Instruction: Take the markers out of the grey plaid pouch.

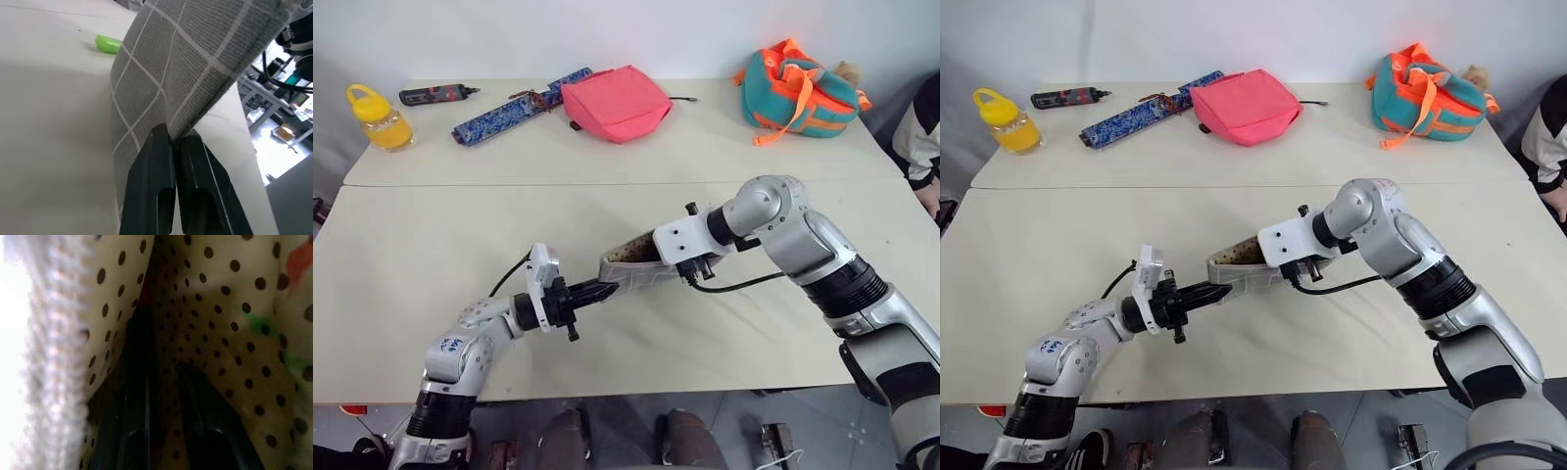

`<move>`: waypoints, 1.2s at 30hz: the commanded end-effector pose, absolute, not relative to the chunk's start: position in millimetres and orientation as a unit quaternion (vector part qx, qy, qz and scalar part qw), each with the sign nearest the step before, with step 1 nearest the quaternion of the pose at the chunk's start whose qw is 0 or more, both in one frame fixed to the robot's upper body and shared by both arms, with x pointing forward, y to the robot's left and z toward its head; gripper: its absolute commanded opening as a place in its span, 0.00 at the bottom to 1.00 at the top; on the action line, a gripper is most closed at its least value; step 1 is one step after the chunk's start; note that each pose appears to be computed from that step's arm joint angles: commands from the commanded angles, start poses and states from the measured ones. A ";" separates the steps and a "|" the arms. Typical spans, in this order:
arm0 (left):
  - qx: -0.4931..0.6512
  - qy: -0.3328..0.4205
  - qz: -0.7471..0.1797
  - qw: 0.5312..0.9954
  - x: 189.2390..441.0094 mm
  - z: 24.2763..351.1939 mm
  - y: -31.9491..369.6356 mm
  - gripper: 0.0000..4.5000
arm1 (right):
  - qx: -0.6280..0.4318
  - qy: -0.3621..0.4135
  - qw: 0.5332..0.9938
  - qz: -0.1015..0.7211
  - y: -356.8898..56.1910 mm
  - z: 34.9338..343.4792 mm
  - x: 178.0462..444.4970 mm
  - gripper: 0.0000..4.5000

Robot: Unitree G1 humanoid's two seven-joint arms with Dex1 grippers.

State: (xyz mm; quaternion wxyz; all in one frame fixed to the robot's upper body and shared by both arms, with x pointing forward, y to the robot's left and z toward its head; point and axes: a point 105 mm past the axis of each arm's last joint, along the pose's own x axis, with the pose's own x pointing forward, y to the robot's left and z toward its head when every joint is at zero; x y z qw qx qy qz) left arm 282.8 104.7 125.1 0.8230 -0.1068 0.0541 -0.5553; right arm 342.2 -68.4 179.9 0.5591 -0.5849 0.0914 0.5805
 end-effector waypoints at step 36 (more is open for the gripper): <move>0.000 -0.024 -0.505 0.863 297.9 145.6 125.6 0.00 | -0.540 -0.008 0.641 0.545 -55.4 213.6 359.2 0.01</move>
